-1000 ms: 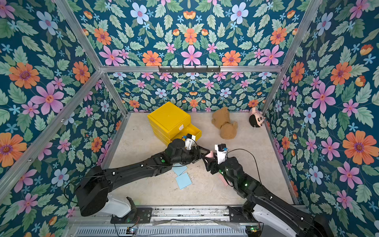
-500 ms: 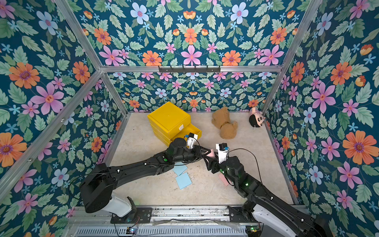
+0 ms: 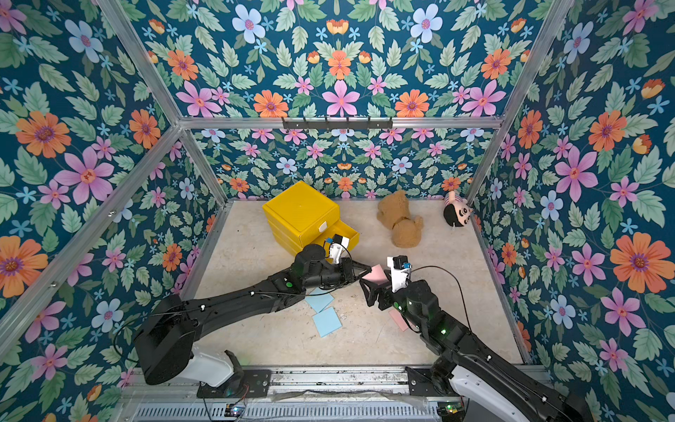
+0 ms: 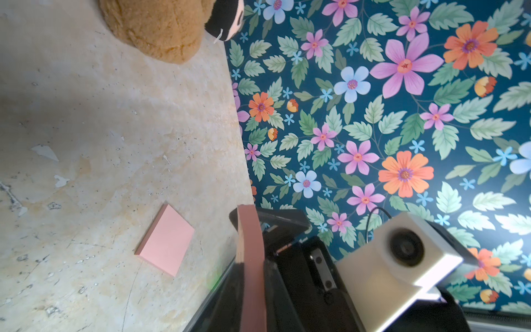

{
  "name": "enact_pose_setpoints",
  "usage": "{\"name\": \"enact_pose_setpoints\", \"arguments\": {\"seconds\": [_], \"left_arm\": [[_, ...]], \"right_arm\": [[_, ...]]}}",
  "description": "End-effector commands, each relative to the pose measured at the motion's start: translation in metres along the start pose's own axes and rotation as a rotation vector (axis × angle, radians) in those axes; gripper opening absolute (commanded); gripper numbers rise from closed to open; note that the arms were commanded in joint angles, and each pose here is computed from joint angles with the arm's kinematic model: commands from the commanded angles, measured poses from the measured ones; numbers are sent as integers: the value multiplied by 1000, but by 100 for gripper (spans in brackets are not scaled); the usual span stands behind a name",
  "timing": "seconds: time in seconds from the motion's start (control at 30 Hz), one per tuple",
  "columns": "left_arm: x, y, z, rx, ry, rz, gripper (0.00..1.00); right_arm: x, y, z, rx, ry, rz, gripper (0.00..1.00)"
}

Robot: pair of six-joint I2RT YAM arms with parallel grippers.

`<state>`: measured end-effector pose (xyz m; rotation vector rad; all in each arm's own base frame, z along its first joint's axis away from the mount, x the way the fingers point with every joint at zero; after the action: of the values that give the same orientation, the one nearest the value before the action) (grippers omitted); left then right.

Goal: Please put the sticky notes in the drawer by color
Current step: Pick up the sticky notes from the center of the board.

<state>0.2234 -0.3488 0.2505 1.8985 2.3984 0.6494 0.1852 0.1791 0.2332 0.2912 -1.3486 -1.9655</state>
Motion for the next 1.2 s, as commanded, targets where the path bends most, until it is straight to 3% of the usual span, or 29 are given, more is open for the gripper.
{"name": "enact_pose_setpoints", "arguments": {"seconds": [0.0,0.13,0.2,0.43,0.67,1.0,1.17], "left_arm": [[20,22,-10,-136,-44,-74,2],[48,43,-18,-234,-83,-149,0],[56,46,-28,-264,-144,-127,0],[73,42,-70,-323,-346,-21,0],[80,41,-91,-303,-467,-14,0],[73,38,-94,-294,-482,10,0],[71,39,-90,-315,-448,13,2]], "right_arm": [[13,23,14,-148,100,-117,99],[36,52,21,-378,295,-278,99],[44,61,24,-439,396,-313,99],[52,82,42,-472,630,-295,99],[42,81,49,-482,713,-249,95],[37,80,51,-472,744,-219,59],[30,76,45,-483,679,-208,34]]}}
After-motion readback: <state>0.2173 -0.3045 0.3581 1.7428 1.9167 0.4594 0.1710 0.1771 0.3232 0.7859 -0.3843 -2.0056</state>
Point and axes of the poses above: each gripper's point midway between its finger pads, its own x axis back along the fingers, its own z axis along the line the jaws close on, y = z × x, the point moved 5 cm from there along x, back along the fingers
